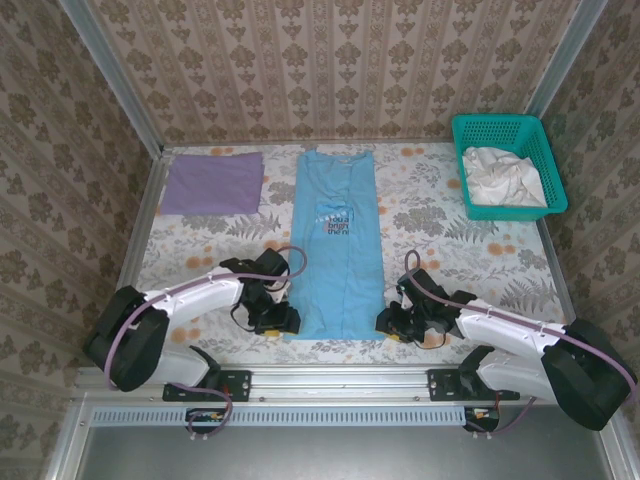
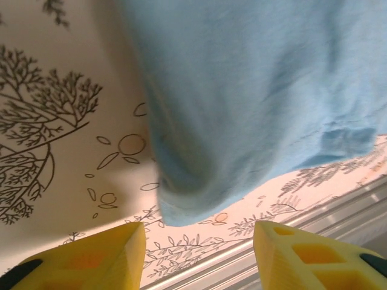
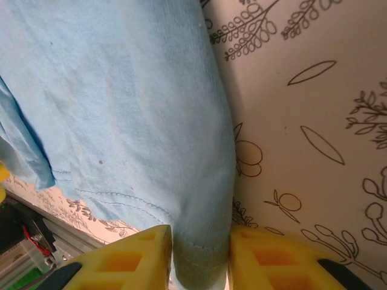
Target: Fold and stack the t-shirts
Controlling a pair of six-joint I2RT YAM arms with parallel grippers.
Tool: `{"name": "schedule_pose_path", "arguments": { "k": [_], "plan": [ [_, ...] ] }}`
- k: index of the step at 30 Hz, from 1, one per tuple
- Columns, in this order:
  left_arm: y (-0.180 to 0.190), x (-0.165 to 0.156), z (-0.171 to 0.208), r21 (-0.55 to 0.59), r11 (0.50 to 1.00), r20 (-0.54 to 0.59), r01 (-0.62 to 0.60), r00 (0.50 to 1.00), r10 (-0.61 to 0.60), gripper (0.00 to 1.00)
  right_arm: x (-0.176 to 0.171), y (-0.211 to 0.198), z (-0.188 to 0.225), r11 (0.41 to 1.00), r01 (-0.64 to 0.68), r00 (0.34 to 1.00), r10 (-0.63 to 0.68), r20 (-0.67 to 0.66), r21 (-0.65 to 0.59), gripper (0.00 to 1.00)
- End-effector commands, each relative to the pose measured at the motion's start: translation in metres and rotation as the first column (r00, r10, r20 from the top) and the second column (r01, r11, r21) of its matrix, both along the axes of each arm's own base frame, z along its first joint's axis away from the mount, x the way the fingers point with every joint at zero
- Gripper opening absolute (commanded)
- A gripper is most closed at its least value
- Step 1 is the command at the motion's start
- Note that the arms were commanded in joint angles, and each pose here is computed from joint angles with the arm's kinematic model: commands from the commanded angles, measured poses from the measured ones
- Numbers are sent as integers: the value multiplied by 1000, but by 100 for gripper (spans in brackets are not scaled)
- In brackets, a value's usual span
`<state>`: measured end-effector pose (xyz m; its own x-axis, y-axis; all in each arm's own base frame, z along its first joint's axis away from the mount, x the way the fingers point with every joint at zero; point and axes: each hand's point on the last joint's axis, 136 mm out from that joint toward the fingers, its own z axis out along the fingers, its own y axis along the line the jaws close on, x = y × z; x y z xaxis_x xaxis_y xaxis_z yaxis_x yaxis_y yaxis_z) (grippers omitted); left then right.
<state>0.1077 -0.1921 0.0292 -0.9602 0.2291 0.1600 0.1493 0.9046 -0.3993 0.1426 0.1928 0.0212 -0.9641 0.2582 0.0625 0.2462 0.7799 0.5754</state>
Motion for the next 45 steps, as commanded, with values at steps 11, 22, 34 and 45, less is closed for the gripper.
{"name": "schedule_pose_path", "arguments": {
  "k": [11, 22, 34, 45],
  "plan": [
    [1, -2, -22, 54, 999, -25, 8, 1000, -7, 19, -7, -8, -8, 999, 39, 999, -39, -15, -24, 13],
    [-6, -2, 0, 2, 999, 2, 47, 999, -47, 0, -10, -13, 14, 999, 48, 999, -48, -10, -10, 0],
    [-2, -12, 50, -101, 995, -28, 11, 1000, -14, 0, -36, -18, 47, 993, 100, 994, -96, -54, 65, 0],
    [-26, 101, 111, -295, 946, 91, -136, 981, 169, 0, 101, -13, 114, 977, 194, 972, -204, 121, 86, 0]
  ]
}}
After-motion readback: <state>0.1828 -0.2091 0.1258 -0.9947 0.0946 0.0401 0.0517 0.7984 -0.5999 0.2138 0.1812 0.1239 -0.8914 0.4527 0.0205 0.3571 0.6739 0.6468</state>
